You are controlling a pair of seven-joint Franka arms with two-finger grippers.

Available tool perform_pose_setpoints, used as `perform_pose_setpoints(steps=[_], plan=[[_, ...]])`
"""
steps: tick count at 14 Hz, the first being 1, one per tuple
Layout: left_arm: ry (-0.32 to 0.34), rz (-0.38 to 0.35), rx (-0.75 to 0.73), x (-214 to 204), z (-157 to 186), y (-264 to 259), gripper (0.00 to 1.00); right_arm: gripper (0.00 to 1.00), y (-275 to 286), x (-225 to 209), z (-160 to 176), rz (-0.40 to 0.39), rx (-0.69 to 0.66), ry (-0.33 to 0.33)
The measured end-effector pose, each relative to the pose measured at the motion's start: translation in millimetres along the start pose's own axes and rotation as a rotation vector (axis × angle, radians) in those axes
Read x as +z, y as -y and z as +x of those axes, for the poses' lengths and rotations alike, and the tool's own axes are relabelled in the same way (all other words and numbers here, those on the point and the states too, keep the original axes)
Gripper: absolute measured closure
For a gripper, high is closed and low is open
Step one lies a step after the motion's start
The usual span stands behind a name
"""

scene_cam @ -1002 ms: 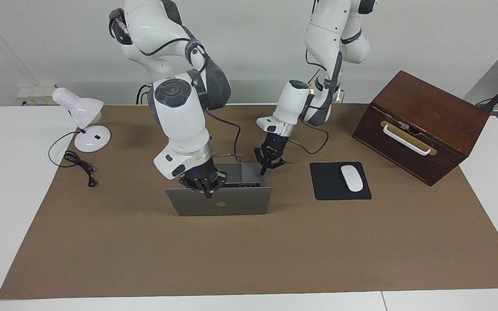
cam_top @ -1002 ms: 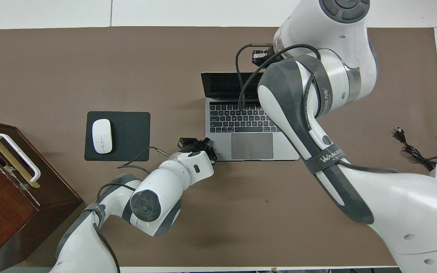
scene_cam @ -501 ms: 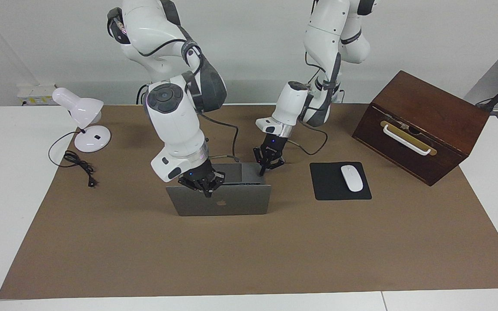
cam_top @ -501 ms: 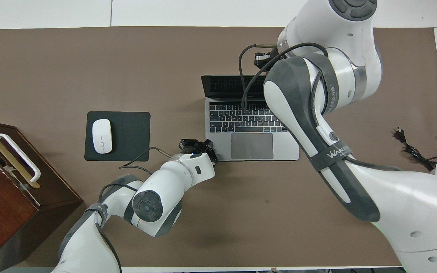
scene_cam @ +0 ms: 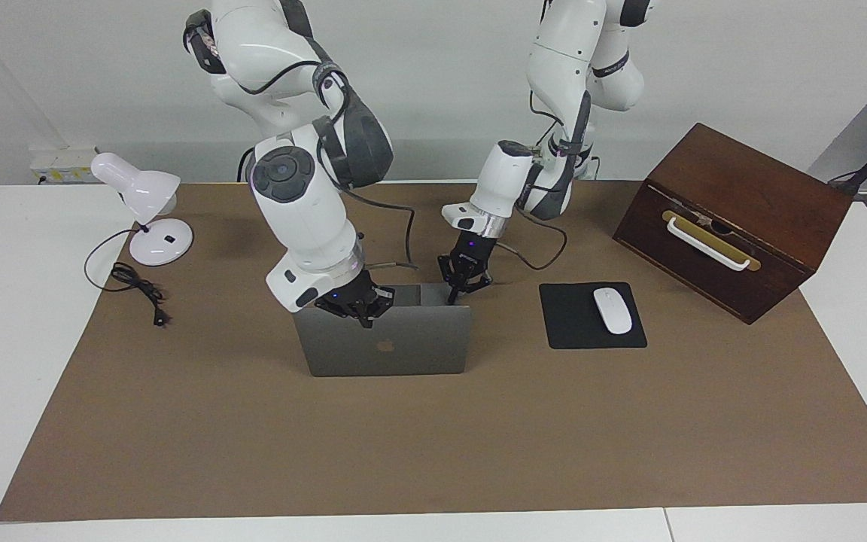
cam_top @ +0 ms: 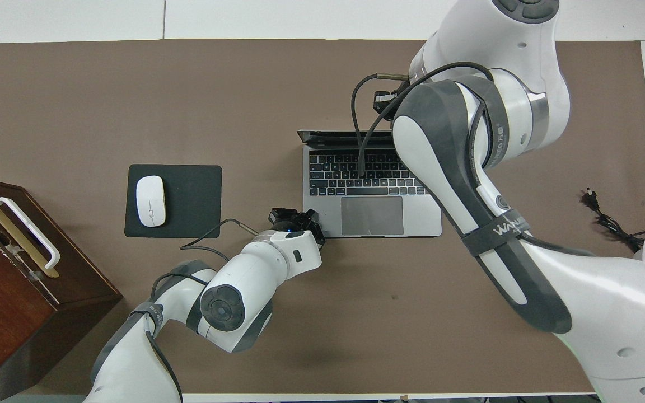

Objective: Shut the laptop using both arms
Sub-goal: 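Push the lid down with the right gripper while the left gripper braces the base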

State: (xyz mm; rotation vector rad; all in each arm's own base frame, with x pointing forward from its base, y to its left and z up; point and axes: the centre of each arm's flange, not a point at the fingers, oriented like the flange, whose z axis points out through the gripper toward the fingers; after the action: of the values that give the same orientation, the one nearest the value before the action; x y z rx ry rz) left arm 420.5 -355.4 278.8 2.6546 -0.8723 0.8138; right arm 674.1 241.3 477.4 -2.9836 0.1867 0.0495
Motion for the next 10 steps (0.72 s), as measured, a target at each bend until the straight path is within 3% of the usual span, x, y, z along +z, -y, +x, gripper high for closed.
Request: perform_pose_setpoints(steps=[10], plan=[[-0.018,0.001,0.082,-1.1,-5.4,-0.8,0.99,0.99,-4.0,18.3,-20.7,0.007,0.012,0.077]])
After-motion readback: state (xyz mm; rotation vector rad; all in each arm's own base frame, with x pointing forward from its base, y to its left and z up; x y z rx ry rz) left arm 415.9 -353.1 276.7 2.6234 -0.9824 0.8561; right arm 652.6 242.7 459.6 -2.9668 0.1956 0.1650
